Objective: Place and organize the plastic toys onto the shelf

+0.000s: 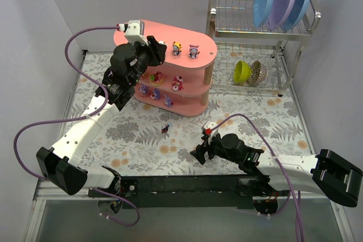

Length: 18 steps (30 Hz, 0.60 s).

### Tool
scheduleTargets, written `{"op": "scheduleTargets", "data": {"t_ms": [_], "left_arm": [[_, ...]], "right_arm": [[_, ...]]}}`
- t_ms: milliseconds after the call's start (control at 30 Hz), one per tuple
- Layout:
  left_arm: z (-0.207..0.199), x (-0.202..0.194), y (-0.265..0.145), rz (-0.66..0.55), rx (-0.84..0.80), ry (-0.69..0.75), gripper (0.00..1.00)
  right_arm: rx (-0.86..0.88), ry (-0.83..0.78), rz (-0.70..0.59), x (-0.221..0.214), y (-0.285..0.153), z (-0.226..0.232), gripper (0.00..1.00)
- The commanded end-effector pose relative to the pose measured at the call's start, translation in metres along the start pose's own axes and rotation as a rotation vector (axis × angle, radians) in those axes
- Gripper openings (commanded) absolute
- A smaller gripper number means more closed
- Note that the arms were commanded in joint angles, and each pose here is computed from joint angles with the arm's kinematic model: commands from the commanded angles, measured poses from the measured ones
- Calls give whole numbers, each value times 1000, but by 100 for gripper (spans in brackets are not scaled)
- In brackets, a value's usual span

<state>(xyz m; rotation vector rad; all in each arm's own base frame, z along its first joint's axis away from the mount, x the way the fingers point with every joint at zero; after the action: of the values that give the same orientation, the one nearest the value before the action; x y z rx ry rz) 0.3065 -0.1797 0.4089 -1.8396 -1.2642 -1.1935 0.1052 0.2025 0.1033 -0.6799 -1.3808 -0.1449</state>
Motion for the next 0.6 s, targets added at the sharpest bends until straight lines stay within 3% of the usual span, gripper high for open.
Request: {"op": "scheduleTargets", "data": {"t_ms": [0,367,567], "left_arm": [[-2,14,-6,-43,-1,-2,40],[-2,14,-9,-41,0,-8,50],[-5,32,-21,-90,3,-18,63]], "right_arm": [[-10,-7,-32,5,1,-1,94],[-9,-5,-35,5,1,0,94],[-3,-5,-37,6,1,0,94]]}}
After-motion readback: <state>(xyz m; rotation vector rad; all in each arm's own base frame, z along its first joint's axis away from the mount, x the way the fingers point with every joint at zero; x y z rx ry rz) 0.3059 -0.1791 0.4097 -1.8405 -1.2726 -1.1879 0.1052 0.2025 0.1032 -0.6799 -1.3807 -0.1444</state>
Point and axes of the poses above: each gripper's point midway between its finger pads, its own y axis out along the fingers, its own z axis along the line the jaws close on, x = y × z, the point moved 9 cm from there along -y, back along the fingers, and after that the axes turned 6 degrees about -y, right-handed, at the moved point
